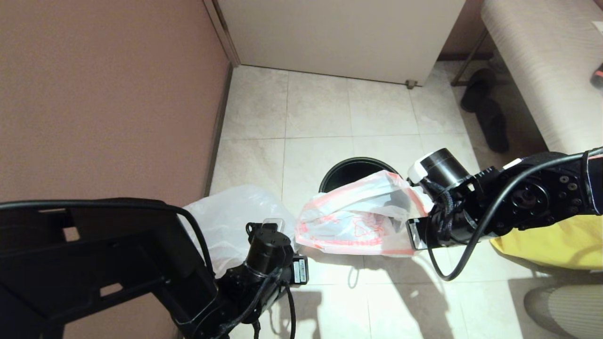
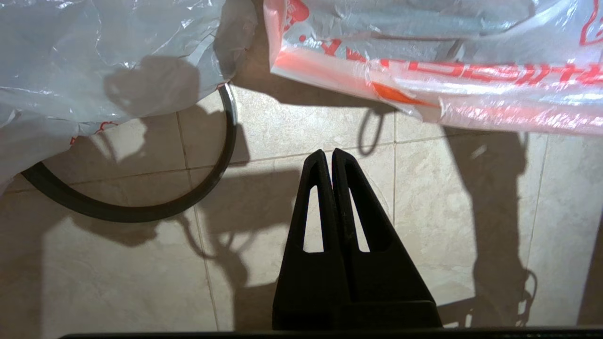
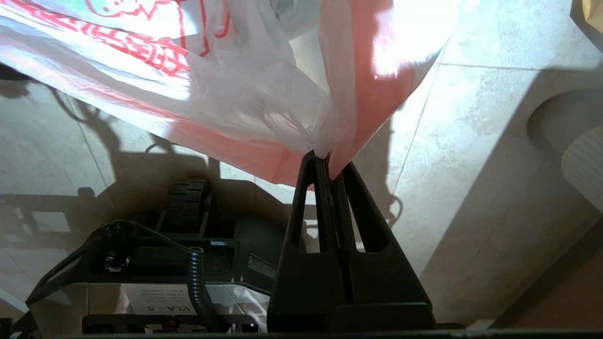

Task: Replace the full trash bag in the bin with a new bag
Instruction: Put the new garbage bag on the trash can

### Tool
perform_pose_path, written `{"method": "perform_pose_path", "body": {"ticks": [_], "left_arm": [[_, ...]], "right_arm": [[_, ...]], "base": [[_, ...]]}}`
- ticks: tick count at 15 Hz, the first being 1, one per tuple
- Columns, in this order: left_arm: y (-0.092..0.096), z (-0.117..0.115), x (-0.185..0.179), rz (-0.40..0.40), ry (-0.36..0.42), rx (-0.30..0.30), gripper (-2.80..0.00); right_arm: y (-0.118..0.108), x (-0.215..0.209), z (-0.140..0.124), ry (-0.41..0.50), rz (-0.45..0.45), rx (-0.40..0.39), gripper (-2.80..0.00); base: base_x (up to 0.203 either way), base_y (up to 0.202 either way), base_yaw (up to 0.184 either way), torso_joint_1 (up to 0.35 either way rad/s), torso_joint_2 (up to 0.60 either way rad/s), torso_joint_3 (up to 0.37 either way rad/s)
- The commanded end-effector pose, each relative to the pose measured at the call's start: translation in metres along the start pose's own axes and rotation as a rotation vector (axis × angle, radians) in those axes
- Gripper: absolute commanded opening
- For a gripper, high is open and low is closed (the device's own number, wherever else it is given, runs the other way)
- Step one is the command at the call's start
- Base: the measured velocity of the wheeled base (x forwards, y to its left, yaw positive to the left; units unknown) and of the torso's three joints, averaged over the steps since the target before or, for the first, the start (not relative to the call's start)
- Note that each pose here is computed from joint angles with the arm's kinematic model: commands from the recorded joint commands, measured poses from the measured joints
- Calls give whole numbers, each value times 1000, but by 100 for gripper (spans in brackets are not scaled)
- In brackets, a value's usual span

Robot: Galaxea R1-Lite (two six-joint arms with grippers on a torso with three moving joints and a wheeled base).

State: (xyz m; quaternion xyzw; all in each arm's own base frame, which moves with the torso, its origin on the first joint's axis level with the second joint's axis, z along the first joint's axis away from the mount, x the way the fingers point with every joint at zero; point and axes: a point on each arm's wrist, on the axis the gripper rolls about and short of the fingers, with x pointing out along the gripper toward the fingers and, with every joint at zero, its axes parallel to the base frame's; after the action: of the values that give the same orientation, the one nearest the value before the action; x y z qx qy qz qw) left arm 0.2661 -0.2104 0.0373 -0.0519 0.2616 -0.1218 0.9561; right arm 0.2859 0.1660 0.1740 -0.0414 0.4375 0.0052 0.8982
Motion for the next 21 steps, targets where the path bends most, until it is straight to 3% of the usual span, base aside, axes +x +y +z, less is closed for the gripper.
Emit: {"method": "perform_pose_path", "body": {"ticks": [1,2,7,9,14,17,21], "left_arm": [[-7,29,2,-5,-36,-29,-280],[-11,40,6,-9,-48,-39,0],[-37,84,35,-33,-53,-49,0],[-47,90,49,-31,-22,-39,0],[-71,71,63,-13,125,-45,0],[-76,63,80,-5,129,-56,0],[-79,68,113,3,79,-90,0]], "right_arm": [[1,8,-1,15,-12,2,-280],[1,10,0,9,-9,6,-280],[3,18,4,-14,0,-6,-280],[3,18,6,-22,1,-13,-280],[-3,24,20,-46,-7,1,-280],[-4,29,23,-42,-8,6,-280],[-4,30,23,-40,-2,8,-280]], "base": [[0,0,0,0,0,0],[0,0,0,0,0,0],[0,0,0,0,0,0],[0,0,0,0,0,0],[0,0,0,0,0,0],[0,0,0,0,0,0],[0,0,0,0,0,0]]}}
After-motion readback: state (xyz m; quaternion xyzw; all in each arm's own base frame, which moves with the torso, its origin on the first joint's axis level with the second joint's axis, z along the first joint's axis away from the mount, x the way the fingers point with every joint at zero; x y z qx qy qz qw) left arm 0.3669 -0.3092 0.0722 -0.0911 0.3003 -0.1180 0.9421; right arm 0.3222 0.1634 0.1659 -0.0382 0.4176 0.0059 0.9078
